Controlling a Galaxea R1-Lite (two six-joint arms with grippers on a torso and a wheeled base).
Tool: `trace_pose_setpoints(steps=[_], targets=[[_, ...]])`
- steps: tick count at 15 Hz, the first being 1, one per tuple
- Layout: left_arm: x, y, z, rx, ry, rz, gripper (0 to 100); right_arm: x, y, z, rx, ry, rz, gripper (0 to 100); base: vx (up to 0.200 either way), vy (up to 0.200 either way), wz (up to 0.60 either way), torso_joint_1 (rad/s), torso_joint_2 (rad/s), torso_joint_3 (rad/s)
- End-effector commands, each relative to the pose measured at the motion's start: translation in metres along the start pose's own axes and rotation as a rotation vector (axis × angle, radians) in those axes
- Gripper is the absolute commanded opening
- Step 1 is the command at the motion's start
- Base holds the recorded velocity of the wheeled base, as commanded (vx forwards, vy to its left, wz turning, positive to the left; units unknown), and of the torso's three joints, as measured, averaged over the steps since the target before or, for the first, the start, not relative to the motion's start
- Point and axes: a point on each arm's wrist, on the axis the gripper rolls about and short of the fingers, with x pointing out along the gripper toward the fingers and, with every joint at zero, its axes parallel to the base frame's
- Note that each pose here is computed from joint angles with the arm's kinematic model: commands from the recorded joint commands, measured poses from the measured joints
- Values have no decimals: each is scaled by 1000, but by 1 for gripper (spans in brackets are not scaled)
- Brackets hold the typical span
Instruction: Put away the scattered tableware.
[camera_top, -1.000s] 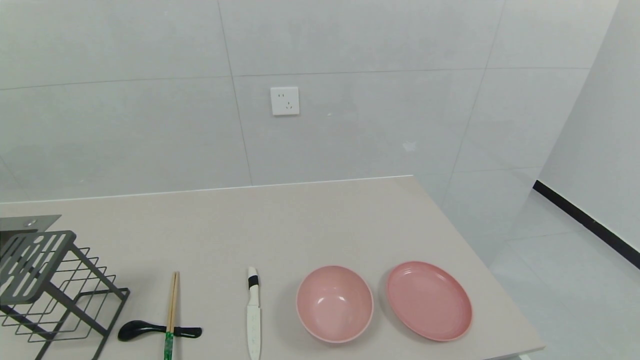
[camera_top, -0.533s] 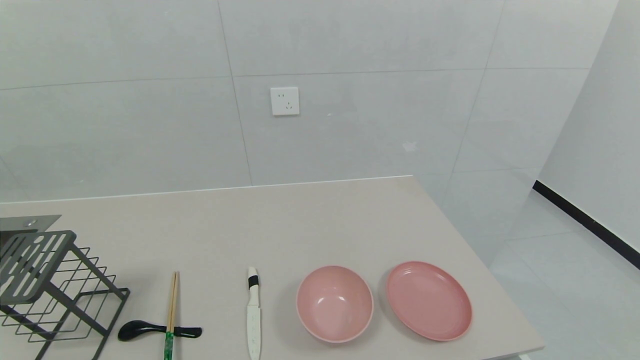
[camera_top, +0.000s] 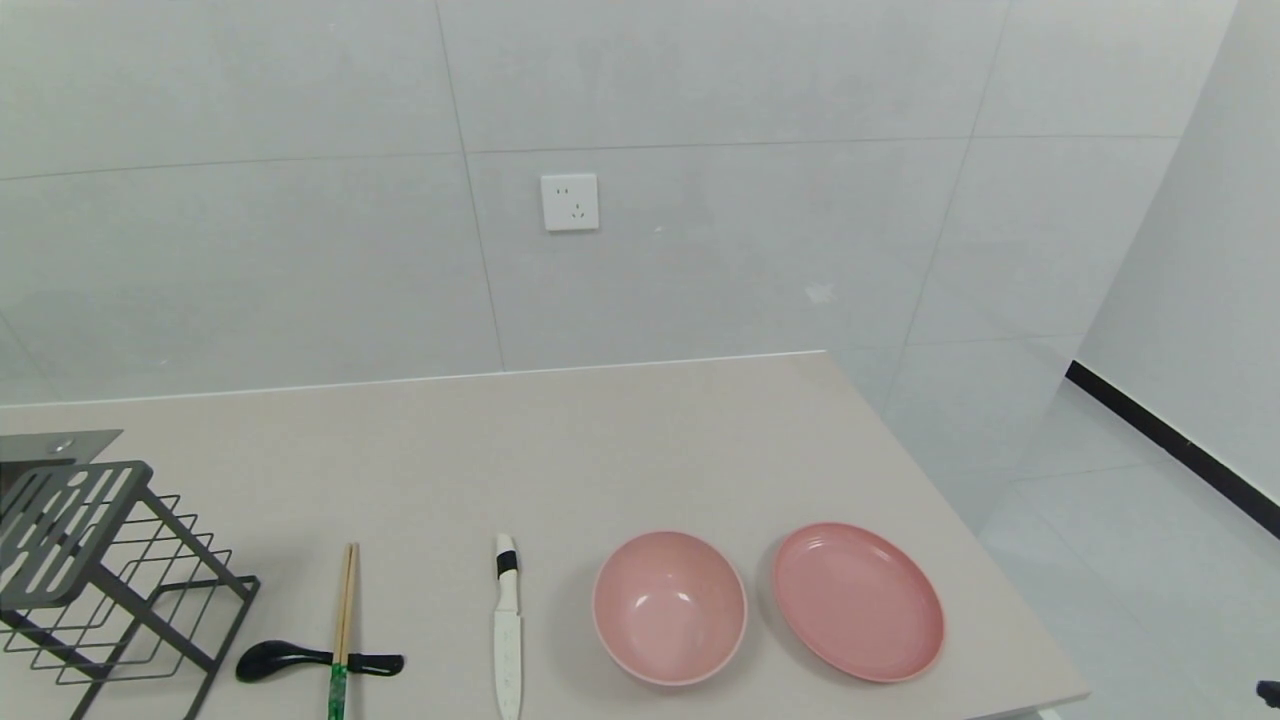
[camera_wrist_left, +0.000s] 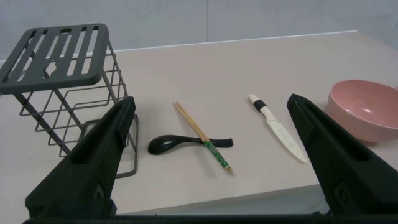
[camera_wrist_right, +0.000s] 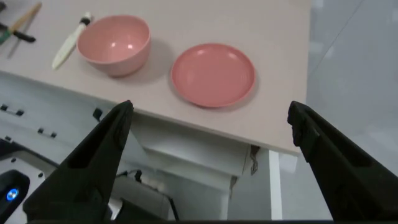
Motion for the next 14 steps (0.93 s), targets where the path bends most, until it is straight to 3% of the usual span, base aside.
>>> trace_pose_setpoints(steps=[1,6,9,14], targets=[[0,0,0,2,0,1,100,31,-13,11,28,204,56,100,0,0,0,0,0,0],[0,0,0,2,2,-2,100,87,-38,29,91,358,57,100,0,0,0,0,0,0],[0,0,0,2,2,-1,100,132,-58,24,97,385,37,100,0,0,0,0,0,0],[0,0,0,2,2,-1,100,159,-61,1,89,447,33,100,0,0,0,0,0,0]])
